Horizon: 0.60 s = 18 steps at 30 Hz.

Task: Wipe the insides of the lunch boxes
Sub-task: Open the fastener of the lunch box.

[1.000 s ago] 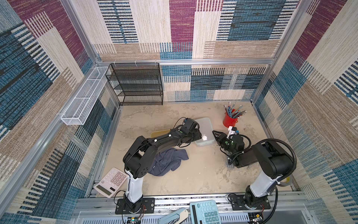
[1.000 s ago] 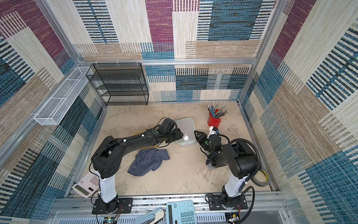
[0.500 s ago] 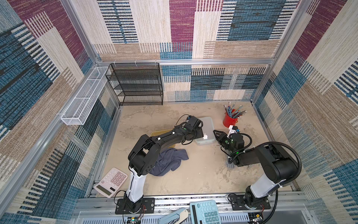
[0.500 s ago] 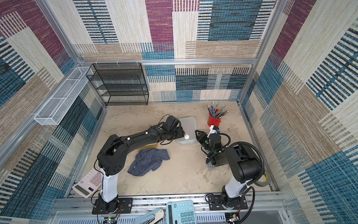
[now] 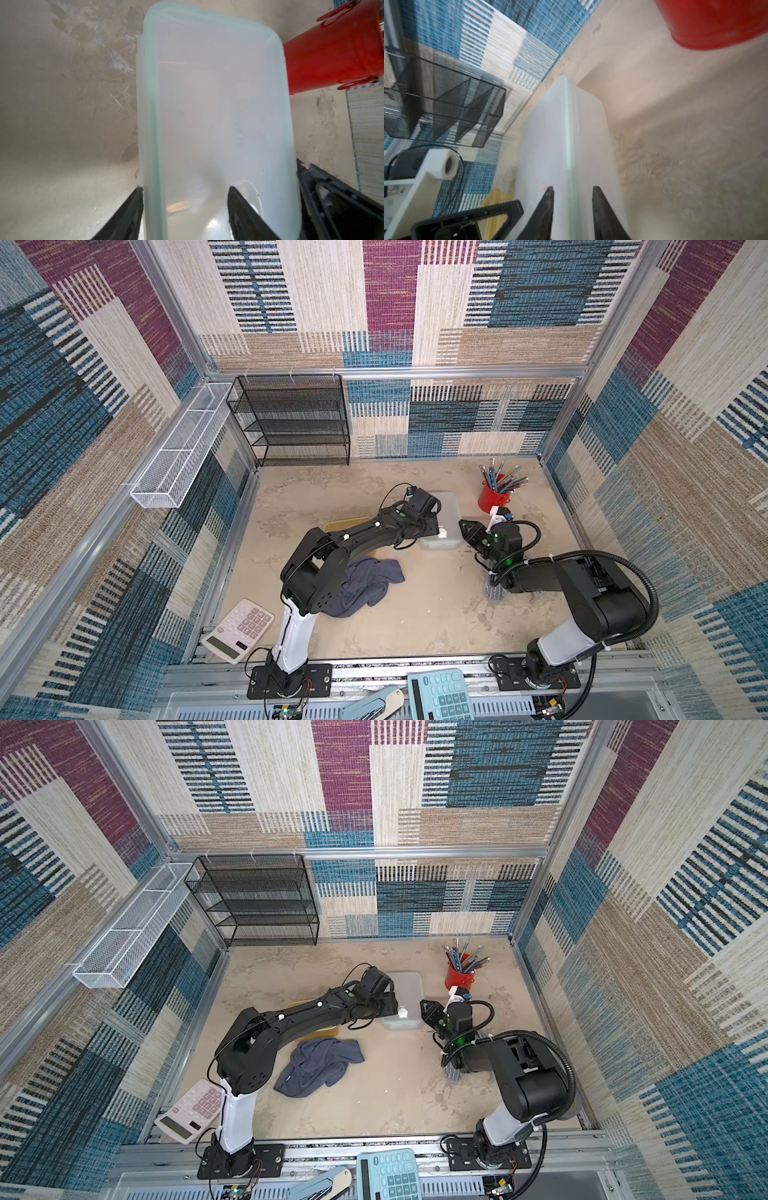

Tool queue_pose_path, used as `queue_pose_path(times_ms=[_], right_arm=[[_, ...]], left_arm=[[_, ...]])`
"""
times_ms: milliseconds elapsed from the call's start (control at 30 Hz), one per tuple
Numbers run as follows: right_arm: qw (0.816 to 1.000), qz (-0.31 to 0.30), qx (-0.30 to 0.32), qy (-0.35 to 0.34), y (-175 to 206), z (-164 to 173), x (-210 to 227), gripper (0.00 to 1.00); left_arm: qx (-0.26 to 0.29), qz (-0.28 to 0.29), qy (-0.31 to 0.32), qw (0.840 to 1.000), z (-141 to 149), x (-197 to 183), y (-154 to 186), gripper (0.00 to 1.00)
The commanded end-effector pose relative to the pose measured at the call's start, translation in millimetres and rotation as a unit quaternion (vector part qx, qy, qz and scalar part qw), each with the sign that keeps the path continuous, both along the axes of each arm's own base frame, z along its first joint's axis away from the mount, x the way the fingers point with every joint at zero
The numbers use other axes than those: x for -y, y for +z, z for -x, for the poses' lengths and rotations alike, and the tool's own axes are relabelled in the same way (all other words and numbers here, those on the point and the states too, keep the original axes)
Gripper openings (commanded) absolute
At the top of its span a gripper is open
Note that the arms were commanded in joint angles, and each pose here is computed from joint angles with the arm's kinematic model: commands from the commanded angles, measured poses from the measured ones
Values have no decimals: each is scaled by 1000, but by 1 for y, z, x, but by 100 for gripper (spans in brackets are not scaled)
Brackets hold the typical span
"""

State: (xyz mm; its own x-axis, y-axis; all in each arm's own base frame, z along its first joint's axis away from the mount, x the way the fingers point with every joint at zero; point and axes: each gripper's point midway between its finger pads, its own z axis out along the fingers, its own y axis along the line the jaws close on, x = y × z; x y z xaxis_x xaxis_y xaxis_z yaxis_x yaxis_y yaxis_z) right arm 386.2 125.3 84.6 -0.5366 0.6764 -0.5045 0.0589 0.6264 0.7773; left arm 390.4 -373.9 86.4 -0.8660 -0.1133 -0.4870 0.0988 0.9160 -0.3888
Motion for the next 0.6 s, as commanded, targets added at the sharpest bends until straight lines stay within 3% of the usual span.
queue_pose_path(times_ms=[0,100,200,367,467,567], right_arm=[[999,35,-38,6,-21,9,3,6],[999,32,-39,7,-22,9,2,7],[999,27,-31,7,-18,10,2,24],[1000,6,-5,28,2,8,-7,69],[1000,-11,2,29,9,7,-9,81],[999,-40,11,35,15,6,-13,87]], left_arm=[[-49,-95,-26,994,25,-28,-32,66],[-51,-100,-26,993,26,-29,-34,66],[-53,-94,-23,994,27,-30,-31,67],[-36,-36,-26,998,28,-21,-12,70],[-21,-14,-30,999,27,-17,7,70],[-4,1,-35,999,28,-18,26,71]])
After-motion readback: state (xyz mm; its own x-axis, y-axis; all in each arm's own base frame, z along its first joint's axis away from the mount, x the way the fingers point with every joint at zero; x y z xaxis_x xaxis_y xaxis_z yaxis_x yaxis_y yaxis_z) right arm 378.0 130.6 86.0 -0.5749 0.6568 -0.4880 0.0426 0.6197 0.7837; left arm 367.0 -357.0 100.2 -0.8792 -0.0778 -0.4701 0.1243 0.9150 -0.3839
